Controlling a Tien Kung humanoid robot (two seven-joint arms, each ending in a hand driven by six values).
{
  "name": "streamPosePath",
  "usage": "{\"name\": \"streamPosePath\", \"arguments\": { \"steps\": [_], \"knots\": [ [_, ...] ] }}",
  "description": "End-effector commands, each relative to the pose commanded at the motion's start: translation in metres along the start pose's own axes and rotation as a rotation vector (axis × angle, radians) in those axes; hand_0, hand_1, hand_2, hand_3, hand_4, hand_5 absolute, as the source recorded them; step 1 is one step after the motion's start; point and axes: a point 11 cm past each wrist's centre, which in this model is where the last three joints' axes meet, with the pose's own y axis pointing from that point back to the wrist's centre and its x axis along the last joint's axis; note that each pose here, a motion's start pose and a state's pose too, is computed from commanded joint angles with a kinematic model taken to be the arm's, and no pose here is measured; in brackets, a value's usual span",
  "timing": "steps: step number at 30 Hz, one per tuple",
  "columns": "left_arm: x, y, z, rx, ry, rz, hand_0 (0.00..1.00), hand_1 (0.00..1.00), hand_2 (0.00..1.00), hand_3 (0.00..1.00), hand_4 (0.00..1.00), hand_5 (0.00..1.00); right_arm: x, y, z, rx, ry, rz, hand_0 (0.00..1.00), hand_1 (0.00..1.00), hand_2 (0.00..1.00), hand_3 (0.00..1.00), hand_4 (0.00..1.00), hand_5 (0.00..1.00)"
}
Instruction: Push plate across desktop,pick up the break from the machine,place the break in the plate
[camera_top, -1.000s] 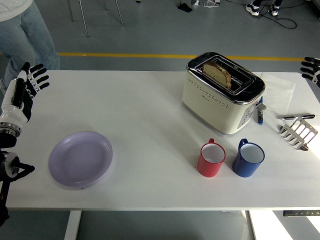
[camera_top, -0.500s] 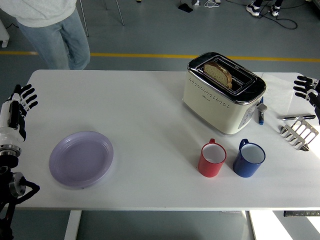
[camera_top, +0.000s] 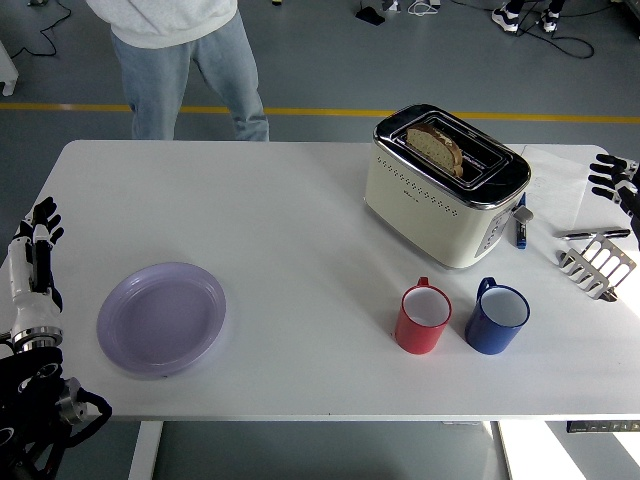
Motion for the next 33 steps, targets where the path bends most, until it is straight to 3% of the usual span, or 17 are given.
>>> {"name": "streamPosePath", "arguments": {
  "steps": [15,24,33],
  "knots": [
    [-0.008,0.022,-0.032,0.084,0.047,0.018,0.844,0.894,0.921,0.840,0.626,0.998,0.000,-0.001,0.001,-0.005,0.000,0.000,0.805,0.748,0.735,0.716,0.421,0.596],
    [-0.008,0.041,-0.058,0.160,0.044,0.029,0.840,0.891,0.921,0.841,0.618,0.998,0.001,-0.001,0.001,-0.007,0.000,0.000,0.805,0.748,0.735,0.716,0.419,0.596],
    [-0.011,0.048,-0.067,0.193,0.034,0.005,0.838,0.887,0.921,0.841,0.619,0.998,-0.002,-0.001,0.001,-0.006,-0.002,-0.005,0.805,0.748,0.734,0.716,0.420,0.595]
  ]
}}
